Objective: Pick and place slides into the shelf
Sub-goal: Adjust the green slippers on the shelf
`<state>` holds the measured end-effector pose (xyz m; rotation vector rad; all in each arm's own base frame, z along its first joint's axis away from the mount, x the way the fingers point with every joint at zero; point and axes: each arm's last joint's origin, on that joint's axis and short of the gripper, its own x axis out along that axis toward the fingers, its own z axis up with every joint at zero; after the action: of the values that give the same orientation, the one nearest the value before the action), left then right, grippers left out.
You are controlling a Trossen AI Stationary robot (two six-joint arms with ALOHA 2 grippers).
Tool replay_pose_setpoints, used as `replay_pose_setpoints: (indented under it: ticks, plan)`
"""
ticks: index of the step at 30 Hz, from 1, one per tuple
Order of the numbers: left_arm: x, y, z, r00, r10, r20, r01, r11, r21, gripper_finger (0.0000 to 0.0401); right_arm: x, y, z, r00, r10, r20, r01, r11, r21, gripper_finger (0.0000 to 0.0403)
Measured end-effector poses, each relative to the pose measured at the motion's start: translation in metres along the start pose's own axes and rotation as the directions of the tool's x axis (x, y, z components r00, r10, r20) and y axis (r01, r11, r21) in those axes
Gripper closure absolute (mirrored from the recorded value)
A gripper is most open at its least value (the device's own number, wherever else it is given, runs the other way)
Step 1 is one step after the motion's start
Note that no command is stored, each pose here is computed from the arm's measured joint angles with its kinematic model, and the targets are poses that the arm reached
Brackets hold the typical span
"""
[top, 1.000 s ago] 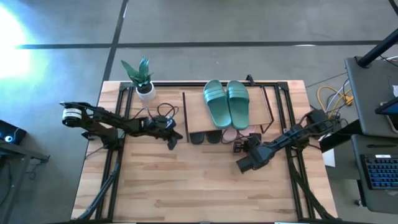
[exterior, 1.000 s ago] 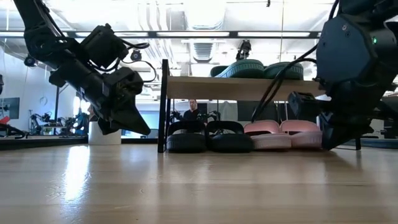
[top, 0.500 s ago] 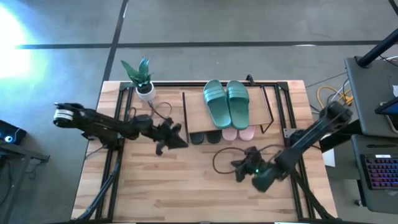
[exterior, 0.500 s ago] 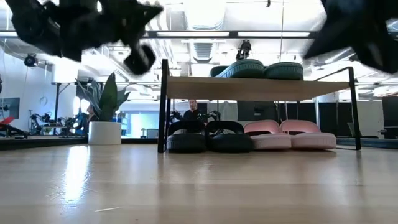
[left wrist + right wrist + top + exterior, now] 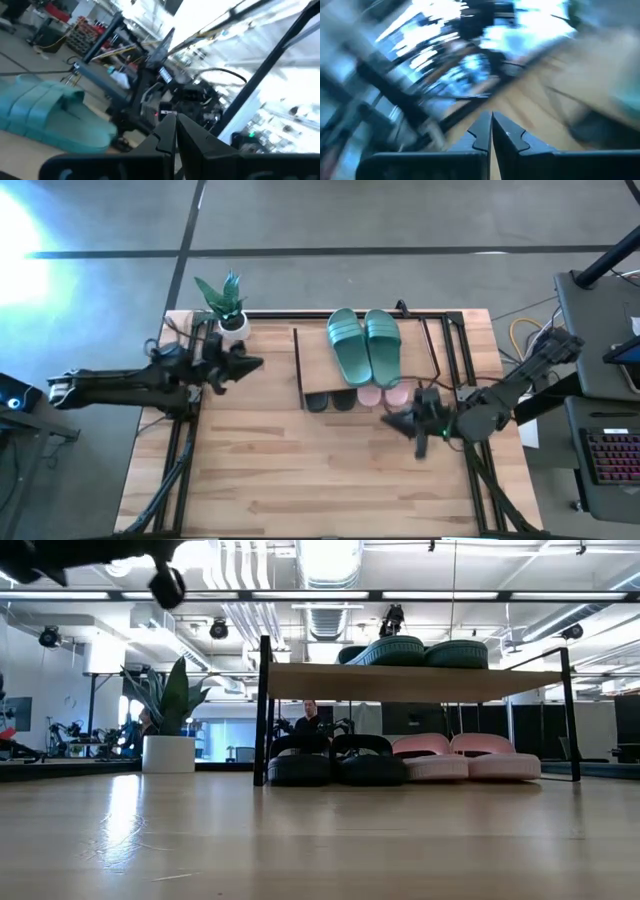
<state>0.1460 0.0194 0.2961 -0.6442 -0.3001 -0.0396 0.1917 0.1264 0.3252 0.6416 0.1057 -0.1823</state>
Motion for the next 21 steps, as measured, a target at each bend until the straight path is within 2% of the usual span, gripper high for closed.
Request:
replay_pose_setpoints:
  ticks: [2,4,6,8,11,14,18,21]
  plan:
    - [-0.011,-0.002,0.001,1.0,0.017,-0.009,-0.017,1.0,-0.012,0.0401,0.004,0.013,0.002,0.987,0.159,-0.01,-0.158,0.969,-0.188,0.0394]
    - [-0.019,0.0,-0.001,0.996,0.089,-0.031,-0.09,0.996,-0.012,0.0401,0.012,0.014,0.006,0.976,0.219,0.006,-0.211,0.946,-0.245,0.0394]
    - [-0.028,0.003,-0.004,0.983,0.172,-0.068,-0.17,0.985,0.025,0.0401,0.024,0.002,0.013,0.973,0.232,-0.004,-0.228,0.949,-0.218,0.0394]
    - [-0.036,0.003,-0.004,0.976,0.201,-0.078,-0.196,0.978,0.067,0.0401,0.039,-0.022,0.015,0.968,0.242,-0.07,-0.25,0.953,-0.17,0.0394]
    - [-0.045,0.0,-0.003,0.98,0.179,-0.083,-0.161,0.97,0.184,0.0401,0.056,-0.067,0.021,0.948,0.262,-0.18,-0.282,0.955,-0.097,0.0394]
    - [-0.057,-0.006,0.002,0.99,0.129,-0.059,-0.102,0.938,0.332,0.0401,0.055,-0.103,0.041,0.95,0.284,-0.128,-0.295,0.952,-0.077,0.0394]
    - [-0.073,-0.012,0.007,0.997,0.074,-0.004,-0.07,0.947,0.315,0.0401,0.037,-0.13,0.048,0.953,0.296,-0.063,-0.301,0.951,-0.077,0.0394]
    - [-0.084,-0.011,0.002,0.998,0.033,-0.058,-0.015,0.959,0.283,0.0401,0.017,-0.137,0.041,0.947,0.32,-0.03,-0.321,0.944,-0.076,0.0394]
